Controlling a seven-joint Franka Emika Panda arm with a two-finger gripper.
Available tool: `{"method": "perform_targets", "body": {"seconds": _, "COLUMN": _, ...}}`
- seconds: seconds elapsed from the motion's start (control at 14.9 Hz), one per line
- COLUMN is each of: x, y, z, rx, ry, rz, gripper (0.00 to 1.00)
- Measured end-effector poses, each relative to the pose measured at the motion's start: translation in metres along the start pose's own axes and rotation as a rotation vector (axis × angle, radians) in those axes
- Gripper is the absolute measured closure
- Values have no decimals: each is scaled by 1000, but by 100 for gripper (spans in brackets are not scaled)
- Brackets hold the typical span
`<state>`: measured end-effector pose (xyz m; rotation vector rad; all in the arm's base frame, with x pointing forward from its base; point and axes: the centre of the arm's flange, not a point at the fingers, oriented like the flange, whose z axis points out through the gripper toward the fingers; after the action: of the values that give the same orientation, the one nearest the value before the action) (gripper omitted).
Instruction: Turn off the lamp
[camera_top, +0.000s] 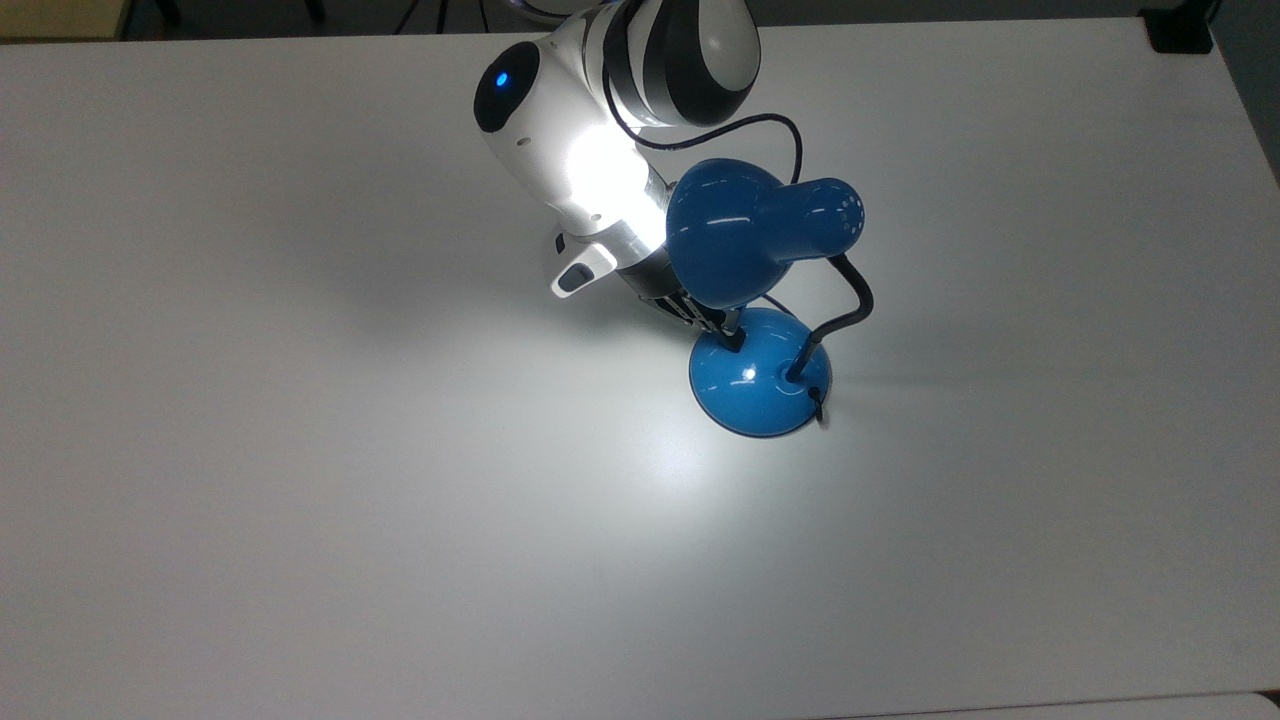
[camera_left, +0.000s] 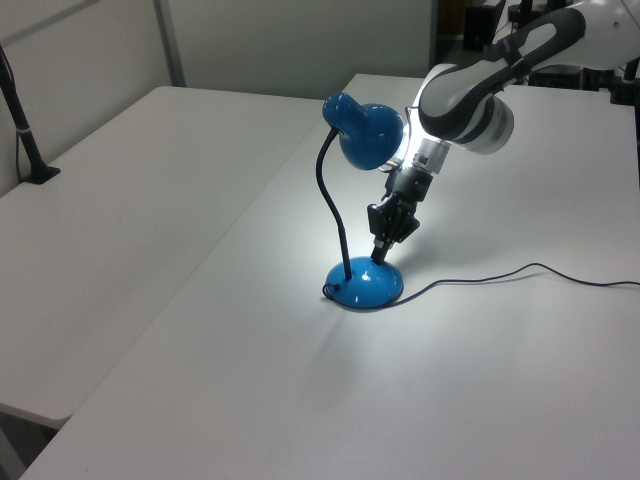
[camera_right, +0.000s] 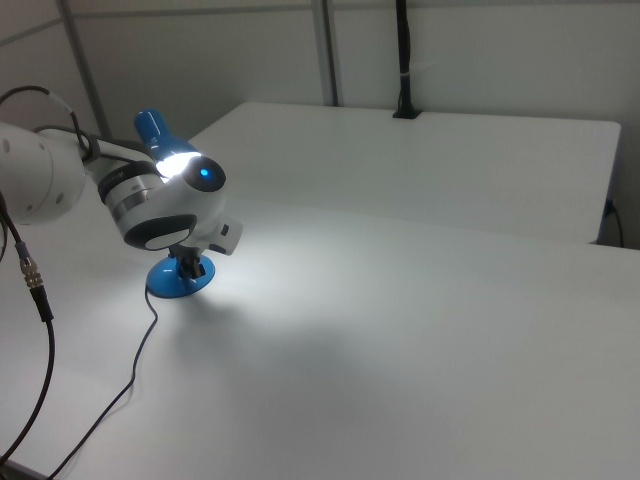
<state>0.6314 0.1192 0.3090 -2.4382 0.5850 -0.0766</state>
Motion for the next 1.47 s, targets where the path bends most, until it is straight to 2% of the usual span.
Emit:
{"method": "perform_targets", "body": {"seconds": 0.6, "x": 4, "y": 6, "z": -3, "rx": -1, "ry": 4, "rz": 11, "gripper": 99}}
{"method": "perform_targets", "body": {"seconds": 1.14, "x": 9, "y": 26, "z": -3, "rx": -23, "ry": 3, "rz": 31, "gripper": 99}}
{"method": "perform_targets", "body": {"seconds": 1.27, "x": 10, "y": 31, "z": -6, "rx": -47, "ry": -22, "rz": 12, "gripper": 99}}
{"method": "perform_targets", "body": {"seconds": 1.41, "x": 11, "y": 38, "z": -20, "rx": -104, "ry": -95, "rz": -42, "gripper": 97}}
{"method": "perform_targets", "body": {"seconds": 1.47, "x": 12, "y": 44, "z": -33, "rx": -149, "ry": -142, "rz": -74, "gripper": 91}}
